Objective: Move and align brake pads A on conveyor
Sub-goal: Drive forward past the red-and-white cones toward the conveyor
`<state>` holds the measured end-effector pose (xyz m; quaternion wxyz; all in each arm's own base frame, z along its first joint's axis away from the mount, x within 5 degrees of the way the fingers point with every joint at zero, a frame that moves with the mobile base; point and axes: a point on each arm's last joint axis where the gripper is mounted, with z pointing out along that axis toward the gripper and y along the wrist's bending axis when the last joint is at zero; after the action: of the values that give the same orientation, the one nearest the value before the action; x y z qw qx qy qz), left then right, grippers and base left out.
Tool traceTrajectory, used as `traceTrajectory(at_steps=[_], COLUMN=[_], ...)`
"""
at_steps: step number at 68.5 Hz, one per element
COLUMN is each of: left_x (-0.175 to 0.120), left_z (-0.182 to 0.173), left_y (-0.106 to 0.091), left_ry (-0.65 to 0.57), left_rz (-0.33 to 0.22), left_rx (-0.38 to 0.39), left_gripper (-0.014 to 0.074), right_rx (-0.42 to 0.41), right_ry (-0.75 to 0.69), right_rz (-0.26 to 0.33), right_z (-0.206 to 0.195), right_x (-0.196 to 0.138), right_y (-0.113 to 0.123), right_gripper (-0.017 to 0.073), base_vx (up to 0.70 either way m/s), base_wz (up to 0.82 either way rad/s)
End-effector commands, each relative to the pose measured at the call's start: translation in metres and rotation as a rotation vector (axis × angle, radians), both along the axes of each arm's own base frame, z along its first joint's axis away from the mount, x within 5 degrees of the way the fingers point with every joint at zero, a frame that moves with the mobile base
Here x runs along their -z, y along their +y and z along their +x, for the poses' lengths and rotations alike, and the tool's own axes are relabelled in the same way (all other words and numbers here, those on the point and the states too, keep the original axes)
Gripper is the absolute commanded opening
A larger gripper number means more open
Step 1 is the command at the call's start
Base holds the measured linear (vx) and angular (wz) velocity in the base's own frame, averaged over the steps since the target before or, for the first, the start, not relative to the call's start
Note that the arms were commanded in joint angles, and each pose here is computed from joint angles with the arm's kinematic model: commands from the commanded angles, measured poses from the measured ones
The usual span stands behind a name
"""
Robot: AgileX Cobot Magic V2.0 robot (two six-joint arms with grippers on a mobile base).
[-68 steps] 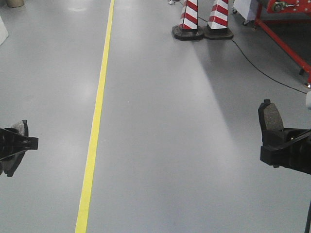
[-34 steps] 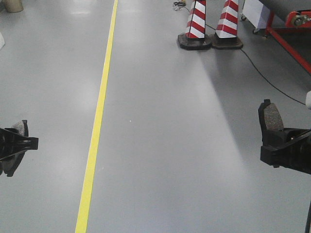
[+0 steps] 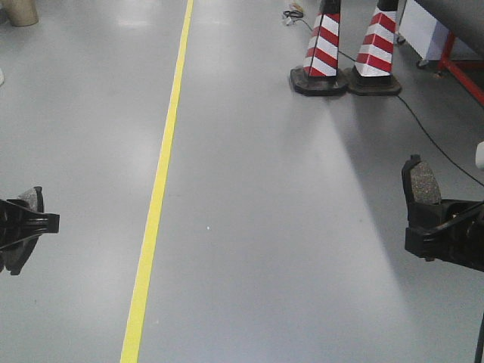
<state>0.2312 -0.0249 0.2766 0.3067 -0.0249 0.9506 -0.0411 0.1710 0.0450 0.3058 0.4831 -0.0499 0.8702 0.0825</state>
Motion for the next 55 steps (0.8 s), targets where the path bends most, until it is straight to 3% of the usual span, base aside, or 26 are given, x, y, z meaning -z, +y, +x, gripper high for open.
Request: traceTrajectory(at_steps=[1, 55], left_x=[-0.0178, -0.0178], left_z=[0.0036, 0.0036], left_y=[-0.0014, -0.0014], left_ry=[-0.114, -0.114], left_rz=[-0.019, -0.019], left_rx=[-0.004, -0.004], left_gripper=[0.0076, 0.0076], right_rx=[-0.011, -0.011], right_ry=[-0.130, -0.130], right_rz=[0.025, 0.025], right_z=[0.0033, 0.0033], right_x=[-0.0191, -0.0191], right_y=[0.0010, 0.0010], right_gripper=[0.0096, 0.0096], base_vx=[0.55, 0.55], base_wz=[0.07, 0.00])
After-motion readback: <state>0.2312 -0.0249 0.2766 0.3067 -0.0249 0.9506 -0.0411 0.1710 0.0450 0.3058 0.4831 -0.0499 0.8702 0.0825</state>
